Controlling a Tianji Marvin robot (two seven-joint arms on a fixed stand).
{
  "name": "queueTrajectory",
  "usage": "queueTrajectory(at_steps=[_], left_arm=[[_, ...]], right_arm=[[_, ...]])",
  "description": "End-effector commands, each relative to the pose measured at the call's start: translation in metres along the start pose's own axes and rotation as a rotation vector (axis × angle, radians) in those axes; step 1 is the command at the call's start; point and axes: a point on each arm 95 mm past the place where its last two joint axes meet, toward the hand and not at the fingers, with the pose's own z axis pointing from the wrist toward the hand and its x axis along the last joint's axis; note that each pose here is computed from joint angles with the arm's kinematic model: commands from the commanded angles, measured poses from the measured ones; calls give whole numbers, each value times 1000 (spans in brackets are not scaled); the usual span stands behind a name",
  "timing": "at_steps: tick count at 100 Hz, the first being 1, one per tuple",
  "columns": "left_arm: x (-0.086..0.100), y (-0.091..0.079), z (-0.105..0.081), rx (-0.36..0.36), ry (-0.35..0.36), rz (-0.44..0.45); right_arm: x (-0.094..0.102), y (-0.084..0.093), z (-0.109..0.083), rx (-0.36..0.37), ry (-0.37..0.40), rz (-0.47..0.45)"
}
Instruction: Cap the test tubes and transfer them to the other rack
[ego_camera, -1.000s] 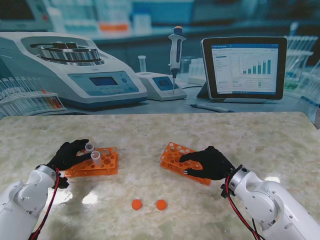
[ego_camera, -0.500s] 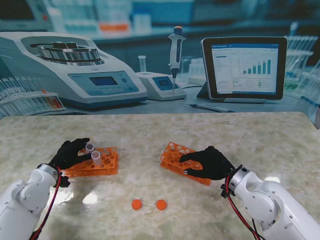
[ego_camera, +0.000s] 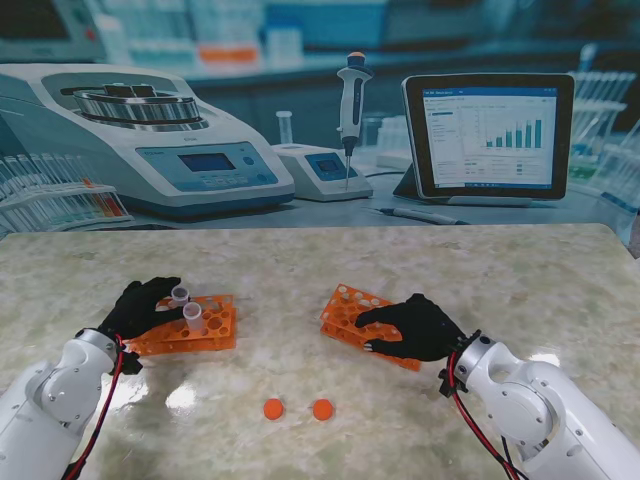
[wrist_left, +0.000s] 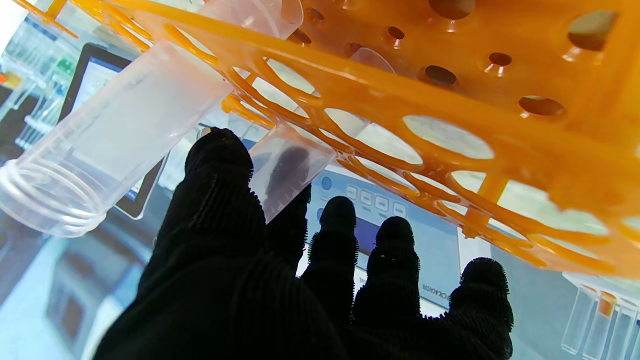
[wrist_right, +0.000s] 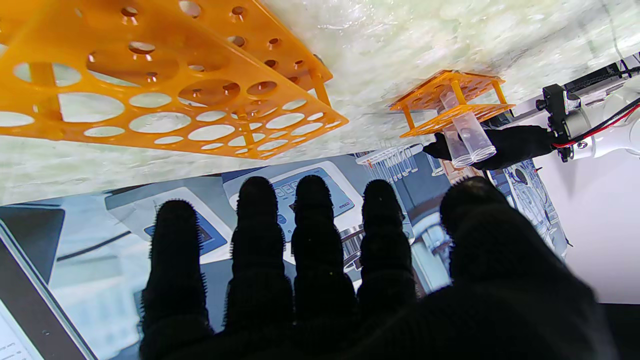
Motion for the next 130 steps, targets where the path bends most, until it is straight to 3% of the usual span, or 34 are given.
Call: queueTrajectory(at_steps=[1,130], left_arm=[[2,3,-1,-2,6,-8],[2,0,-8,51,-43,-90]], right_arm=[[2,-4,0,9,1,7],[3,-5,2,25,7,8]])
